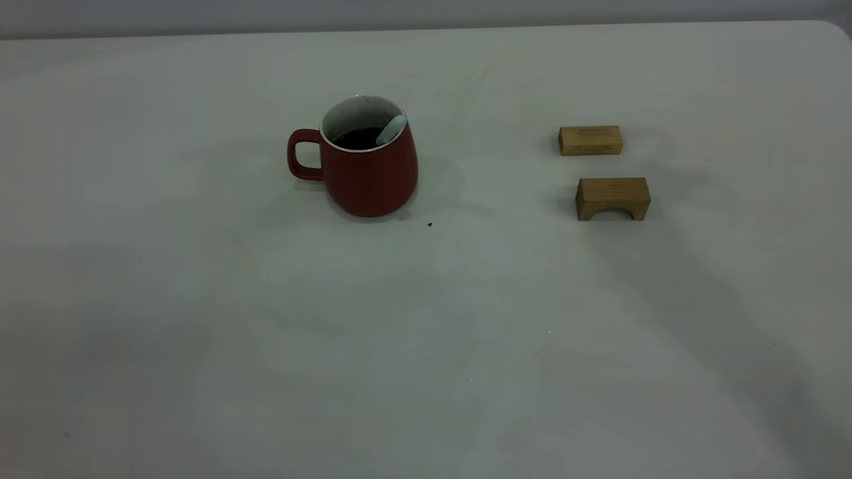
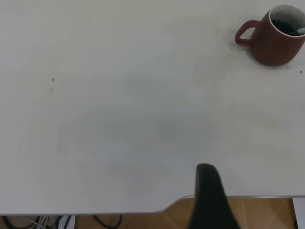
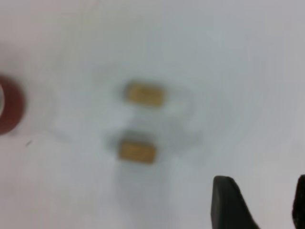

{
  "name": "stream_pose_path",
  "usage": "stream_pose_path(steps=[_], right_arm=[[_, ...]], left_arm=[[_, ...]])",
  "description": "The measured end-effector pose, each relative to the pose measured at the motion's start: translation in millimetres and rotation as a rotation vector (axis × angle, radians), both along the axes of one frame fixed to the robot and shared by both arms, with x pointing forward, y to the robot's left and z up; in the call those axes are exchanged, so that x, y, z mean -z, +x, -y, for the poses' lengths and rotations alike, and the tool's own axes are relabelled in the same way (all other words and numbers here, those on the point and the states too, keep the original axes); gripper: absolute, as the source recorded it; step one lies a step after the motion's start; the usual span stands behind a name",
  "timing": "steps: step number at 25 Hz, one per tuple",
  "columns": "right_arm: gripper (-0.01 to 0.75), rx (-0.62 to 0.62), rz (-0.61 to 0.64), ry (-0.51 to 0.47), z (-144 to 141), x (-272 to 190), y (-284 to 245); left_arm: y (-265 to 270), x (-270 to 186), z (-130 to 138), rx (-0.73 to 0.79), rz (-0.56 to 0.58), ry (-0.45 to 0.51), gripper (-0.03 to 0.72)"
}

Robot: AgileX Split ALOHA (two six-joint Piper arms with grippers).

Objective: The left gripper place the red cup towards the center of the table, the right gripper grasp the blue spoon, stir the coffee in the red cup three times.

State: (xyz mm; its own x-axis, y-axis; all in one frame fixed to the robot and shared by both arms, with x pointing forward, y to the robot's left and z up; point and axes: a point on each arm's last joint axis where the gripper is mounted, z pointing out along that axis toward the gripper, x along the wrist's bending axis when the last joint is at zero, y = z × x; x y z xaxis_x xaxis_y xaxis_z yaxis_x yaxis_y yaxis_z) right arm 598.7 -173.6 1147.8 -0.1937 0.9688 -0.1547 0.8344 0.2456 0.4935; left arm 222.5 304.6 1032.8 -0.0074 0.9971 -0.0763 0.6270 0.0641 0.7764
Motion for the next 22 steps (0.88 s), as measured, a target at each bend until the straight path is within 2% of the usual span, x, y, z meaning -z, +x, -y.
stream_pose_path(steps=[5, 11, 17, 20, 22], right_arm=[[0.333, -0.042, 0.176, -0.034, 28, -65, -48], [0.299, -0.044, 0.282, 0.01, 54, -99, -113], [0.252, 0.082, 0.337, 0.126, 106, -90, -205], [0.238, 0.152, 0.425, 0.15, 124, -65, -251], [0.238, 0.181, 0.426, 0.152, 128, -33, -271]], left_arm=[[0, 0, 0, 0.0, 0.0, 0.0, 0.551], [0, 0, 0, 0.0, 0.0, 0.0, 0.551], [0, 0, 0, 0.0, 0.0, 0.0, 0.551], [0, 0, 0, 0.0, 0.0, 0.0, 0.551], [0, 0, 0, 0.0, 0.0, 0.0, 0.551]])
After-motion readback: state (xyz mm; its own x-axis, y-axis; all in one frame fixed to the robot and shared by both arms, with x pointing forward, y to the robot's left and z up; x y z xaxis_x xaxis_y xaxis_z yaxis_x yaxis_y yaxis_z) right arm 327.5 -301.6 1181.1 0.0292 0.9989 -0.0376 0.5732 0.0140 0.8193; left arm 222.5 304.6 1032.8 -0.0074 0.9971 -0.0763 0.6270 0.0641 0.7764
